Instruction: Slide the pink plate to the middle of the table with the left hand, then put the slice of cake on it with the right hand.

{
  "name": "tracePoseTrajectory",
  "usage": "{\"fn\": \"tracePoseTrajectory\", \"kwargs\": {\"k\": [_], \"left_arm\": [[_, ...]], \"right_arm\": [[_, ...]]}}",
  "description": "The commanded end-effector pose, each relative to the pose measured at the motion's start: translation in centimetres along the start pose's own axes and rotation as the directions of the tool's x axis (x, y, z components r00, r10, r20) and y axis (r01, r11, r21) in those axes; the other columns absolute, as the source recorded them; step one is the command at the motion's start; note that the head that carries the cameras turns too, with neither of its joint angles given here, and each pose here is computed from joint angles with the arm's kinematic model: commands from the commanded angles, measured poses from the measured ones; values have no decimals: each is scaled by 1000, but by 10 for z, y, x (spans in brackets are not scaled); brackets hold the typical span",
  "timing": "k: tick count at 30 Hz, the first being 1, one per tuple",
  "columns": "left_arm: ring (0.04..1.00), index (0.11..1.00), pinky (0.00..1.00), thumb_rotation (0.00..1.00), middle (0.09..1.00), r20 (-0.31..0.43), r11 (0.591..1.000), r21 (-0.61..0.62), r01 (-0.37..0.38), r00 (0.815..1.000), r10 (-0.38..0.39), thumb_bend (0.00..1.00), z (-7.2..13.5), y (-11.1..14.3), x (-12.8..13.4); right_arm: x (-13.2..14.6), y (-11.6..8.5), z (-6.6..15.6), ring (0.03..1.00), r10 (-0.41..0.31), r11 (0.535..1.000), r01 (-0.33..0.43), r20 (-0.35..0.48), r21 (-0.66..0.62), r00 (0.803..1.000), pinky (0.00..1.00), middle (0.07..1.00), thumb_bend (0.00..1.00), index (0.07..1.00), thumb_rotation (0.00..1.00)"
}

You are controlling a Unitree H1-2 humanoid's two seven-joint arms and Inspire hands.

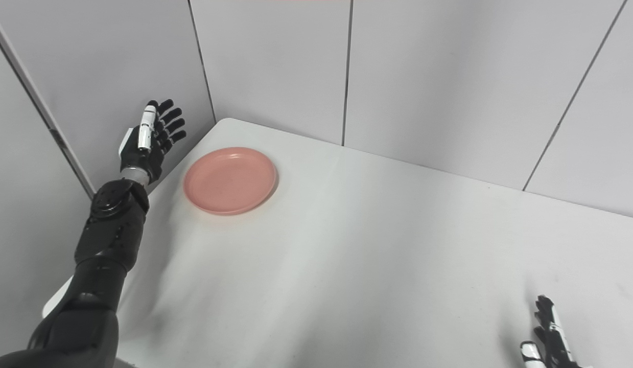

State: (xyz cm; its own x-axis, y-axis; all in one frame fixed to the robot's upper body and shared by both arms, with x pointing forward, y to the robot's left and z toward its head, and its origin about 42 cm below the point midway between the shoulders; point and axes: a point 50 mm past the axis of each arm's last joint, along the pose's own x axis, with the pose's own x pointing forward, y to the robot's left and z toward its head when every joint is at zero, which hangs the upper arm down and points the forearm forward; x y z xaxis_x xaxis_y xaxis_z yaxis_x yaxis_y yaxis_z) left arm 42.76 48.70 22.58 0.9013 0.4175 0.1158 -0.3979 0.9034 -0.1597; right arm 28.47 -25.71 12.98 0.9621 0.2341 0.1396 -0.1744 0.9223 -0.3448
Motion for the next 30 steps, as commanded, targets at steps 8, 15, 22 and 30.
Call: {"fn": "tracePoseTrajectory", "kwargs": {"k": [8, 15, 22, 30], "left_arm": [[868, 836, 859, 1000, 860, 79, 1000, 0, 3, 997, -3, 370, 18, -4, 12], [859, 840, 851, 1000, 856, 54, 1000, -19, -17, 998, 18, 365, 8, -6, 10], [859, 837, 842, 1000, 859, 35, 999, -52, -13, 999, 14, 372, -3, -12, 6], [866, 847, 848, 1000, 868, 33, 998, -62, 4, 999, -2, 361, -10, -16, 2]], "right_arm": [[-7, -7, 0, 1000, -12, 1000, 12, -29, -8, 999, 1000, 1000, 381, 1000, 1000], [-8, -6, 3, 998, -12, 1000, 12, -29, -1, 999, 1000, 1000, 389, 1000, 1000], [-8, -6, 4, 993, -11, 1000, 10, -30, -8, 1000, 1000, 1000, 397, 998, 1000], [-8, -6, 4, 998, -9, 1000, 9, -26, 2, 1000, 1000, 1000, 404, 999, 1000]]}}
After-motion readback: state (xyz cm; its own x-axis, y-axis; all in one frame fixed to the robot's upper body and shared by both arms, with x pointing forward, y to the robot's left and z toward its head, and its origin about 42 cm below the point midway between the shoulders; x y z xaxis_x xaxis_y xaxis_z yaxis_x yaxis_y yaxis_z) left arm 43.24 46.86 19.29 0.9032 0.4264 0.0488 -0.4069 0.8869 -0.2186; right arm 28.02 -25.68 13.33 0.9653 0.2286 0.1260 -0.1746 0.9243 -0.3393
